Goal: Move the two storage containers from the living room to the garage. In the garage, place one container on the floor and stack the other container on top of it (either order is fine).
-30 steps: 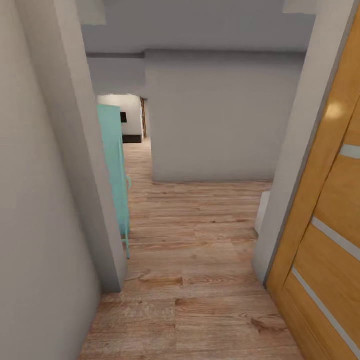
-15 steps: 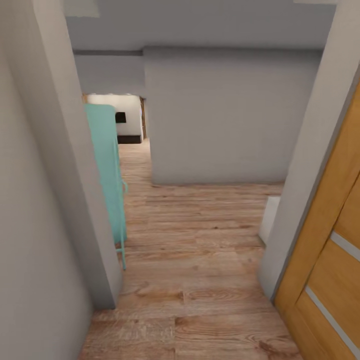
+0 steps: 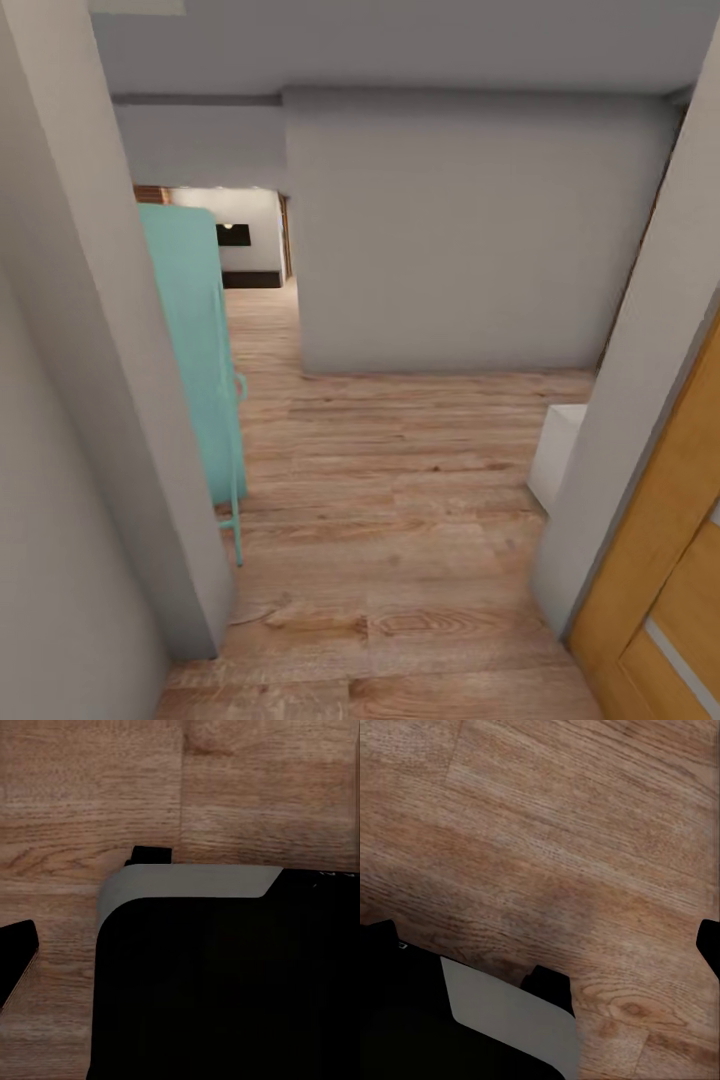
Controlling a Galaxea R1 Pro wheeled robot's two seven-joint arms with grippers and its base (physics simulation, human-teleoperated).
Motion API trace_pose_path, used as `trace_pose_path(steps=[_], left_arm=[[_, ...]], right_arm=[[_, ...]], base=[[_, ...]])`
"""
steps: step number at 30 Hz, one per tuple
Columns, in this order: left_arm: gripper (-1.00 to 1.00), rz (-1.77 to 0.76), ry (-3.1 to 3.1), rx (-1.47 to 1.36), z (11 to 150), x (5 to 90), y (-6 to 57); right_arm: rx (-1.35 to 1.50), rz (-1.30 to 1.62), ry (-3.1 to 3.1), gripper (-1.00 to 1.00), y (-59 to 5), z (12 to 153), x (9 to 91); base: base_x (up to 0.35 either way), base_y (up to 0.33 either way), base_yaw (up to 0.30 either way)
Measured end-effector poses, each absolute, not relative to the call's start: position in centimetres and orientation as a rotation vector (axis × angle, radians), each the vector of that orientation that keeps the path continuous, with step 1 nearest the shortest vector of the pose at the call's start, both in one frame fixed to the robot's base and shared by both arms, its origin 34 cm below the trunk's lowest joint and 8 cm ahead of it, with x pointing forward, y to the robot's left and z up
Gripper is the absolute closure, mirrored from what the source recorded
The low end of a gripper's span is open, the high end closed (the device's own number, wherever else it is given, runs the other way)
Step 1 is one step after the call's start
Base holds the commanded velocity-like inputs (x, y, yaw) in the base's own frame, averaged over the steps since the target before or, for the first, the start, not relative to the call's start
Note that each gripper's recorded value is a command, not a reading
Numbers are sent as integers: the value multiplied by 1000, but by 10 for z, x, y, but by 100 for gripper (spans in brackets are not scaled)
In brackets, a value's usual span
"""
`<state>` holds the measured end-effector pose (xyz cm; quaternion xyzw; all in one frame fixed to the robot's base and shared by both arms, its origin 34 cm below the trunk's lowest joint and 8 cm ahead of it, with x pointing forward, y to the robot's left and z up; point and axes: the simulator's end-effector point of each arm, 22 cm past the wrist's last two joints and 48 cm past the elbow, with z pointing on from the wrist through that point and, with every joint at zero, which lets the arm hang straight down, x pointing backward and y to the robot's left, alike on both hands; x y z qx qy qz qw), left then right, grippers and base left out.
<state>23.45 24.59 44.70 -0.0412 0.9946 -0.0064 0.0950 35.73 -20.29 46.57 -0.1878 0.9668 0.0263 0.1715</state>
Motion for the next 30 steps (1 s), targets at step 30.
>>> trace_pose_path(steps=[30], left_arm=[[-100, -19, 2949, -122, 447, 234, 246]], right_arm=[[-536, 76, 2744, -100, -202, 466, 357]], base=[[337, 0, 0]])
